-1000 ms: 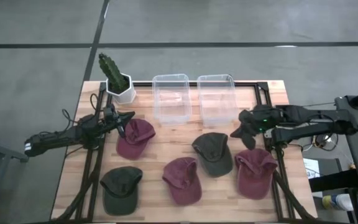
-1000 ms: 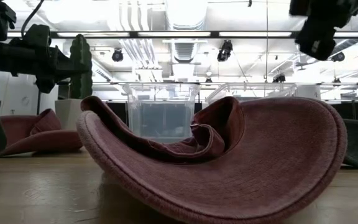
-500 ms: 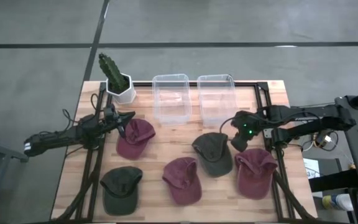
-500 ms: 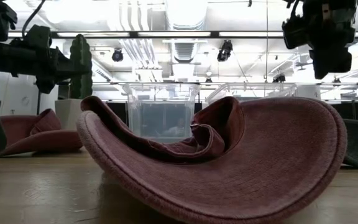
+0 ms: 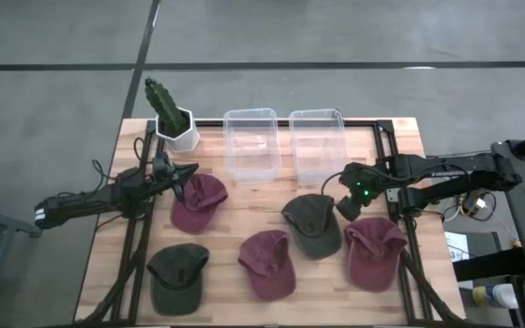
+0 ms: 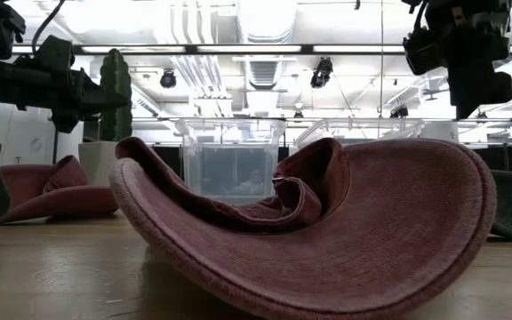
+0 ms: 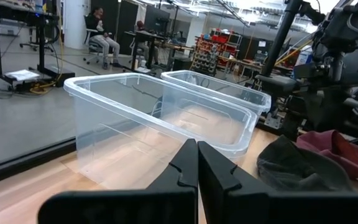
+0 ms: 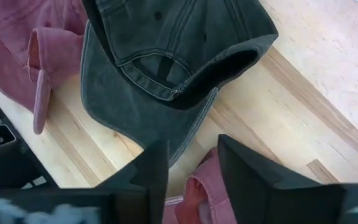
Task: Pick & Place hat
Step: Put the right gray cap into the left transparent bin
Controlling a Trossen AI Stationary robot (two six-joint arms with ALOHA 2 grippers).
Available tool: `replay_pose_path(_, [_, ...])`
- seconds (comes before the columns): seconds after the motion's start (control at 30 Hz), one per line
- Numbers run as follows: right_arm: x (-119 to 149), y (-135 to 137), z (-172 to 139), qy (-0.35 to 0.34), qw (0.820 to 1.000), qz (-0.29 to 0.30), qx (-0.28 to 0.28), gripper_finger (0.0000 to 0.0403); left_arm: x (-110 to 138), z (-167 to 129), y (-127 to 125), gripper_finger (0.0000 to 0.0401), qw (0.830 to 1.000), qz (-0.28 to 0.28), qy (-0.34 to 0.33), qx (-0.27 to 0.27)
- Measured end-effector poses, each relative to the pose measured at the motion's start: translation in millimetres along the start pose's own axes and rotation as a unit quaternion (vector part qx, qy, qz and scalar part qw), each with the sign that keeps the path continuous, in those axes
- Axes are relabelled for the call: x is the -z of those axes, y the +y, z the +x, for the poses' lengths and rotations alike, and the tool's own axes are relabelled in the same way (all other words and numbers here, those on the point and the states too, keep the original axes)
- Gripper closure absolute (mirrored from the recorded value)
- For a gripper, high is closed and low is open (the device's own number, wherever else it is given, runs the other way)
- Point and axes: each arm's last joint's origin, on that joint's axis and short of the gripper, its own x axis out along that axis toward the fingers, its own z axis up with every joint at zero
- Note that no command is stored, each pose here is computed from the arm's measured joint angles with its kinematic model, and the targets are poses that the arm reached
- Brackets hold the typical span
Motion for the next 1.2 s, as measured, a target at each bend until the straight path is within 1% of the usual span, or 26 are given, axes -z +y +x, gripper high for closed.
replay_pose_path(0.17, [-1,0,3,0.004,0.999,0.039,0.006,0.0222,0,0,0,0.0399,1.0,0.003,0.0,0.0])
replay_pose_path(0.33, [0,-3,15,0.021,0.997,0.064,0.027,0.0201,0,0,0,0.0399,1.0,0.004,0.0,0.0])
replay_pose_path(0.47, [-1,-1,26,0.034,0.997,0.062,0.041,0.0189,0,0,0,0.0399,1.0,0.003,0.0,0.0])
replay_pose_path(0.7, [-9,10,42,0.026,0.998,0.046,0.027,0.0165,0,0,0,0.0399,1.0,0.003,0.0,0.0])
replay_pose_path(0.83, [-9,9,55,0.04,0.997,0.044,0.055,0.0149,0,0,0,0.0399,1.0,0.003,0.0,0.0])
replay_pose_path(0.97, [-11,8,67,0.037,0.994,0.047,0.089,0.0136,0,0,0,0.0399,1.0,0.003,0.0,0.0])
replay_pose_path(1.2, [-14,7,77,0.028,0.992,0.036,0.12,0.0116,0,0,0,0.0399,1.0,0.003,0.0,0.0])
